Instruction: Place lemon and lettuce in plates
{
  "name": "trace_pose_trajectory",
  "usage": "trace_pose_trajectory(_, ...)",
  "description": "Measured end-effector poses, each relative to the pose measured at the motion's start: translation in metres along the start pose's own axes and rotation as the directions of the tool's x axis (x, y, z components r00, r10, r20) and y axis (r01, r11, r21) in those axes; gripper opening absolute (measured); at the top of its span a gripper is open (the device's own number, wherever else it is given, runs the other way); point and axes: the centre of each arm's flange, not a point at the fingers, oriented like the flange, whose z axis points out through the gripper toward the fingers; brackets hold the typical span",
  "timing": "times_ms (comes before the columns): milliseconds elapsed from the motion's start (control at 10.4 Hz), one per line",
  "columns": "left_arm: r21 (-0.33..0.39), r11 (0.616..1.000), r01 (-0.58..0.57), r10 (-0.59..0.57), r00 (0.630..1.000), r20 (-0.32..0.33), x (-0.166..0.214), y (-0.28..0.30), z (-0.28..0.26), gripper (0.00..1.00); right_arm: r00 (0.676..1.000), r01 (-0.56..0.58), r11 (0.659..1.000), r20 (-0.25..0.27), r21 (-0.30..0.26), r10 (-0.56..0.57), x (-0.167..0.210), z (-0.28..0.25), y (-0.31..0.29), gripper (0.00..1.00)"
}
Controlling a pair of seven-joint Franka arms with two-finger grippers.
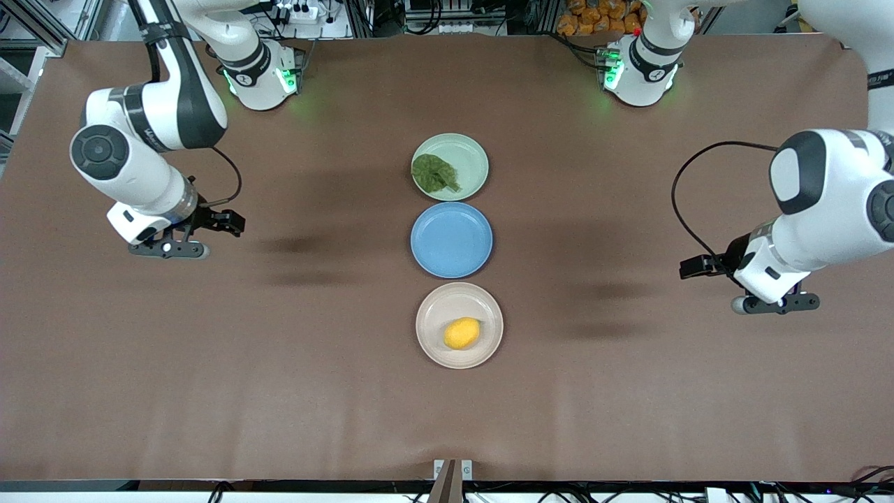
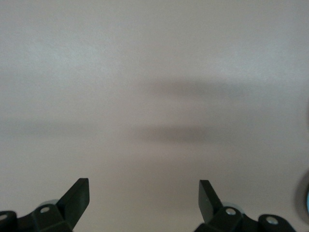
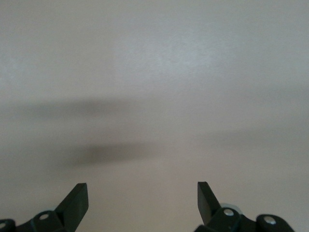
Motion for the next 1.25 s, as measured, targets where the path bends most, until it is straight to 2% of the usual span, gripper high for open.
trace_pose_trajectory(192, 0.000, 1.000, -0.007, 0.007, 1.000, 0.007, -0.016, 0.003, -0.031, 1.00, 1.000, -0.008, 1.000, -0.010, 0.007, 0.008, 0.012, -0.027, 0.029, 1.00)
trace_pose_trajectory(384, 0.001, 1.000, -0.012, 0.012, 1.000, 0.026, -0.035, 0.004, -0.061, 1.00, 0.999, -0.032, 0.993, -0.026, 0.112, 0.035, 0.023, -0.078, 0.047, 1.00)
trace_pose_trajectory(479, 0.007, 1.000, -0.017, 0.016, 0.999, 0.042, -0.046, 0.005, -0.075, 1.00, 0.999, -0.023, 0.989, -0.034, 0.143, 0.028, 0.025, -0.102, 0.055, 1.00)
trace_pose_trajectory(671, 0.036, 0.999, -0.031, 0.029, 0.998, 0.058, -0.060, 0.006, -0.105, 1.00, 0.999, -0.005, 0.988, -0.043, 0.151, 0.011, 0.025, -0.149, 0.062, 1.00)
trace_pose_trajectory(959, 0.038, 0.999, -0.039, 0.037, 0.998, 0.053, -0.065, 0.010, -0.147, 1.00, 0.997, 0.005, 0.993, -0.076, 0.121, 0.004, 0.018, -0.220, 0.073, 1.00)
trace_pose_trajectory(1247, 0.035, 0.998, -0.049, 0.048, 0.999, 0.016, -0.065, 0.017, -0.175, 1.00, 0.996, -0.011, 0.993, -0.085, 0.119, 0.021, 0.007, -0.261, 0.089, 1.00)
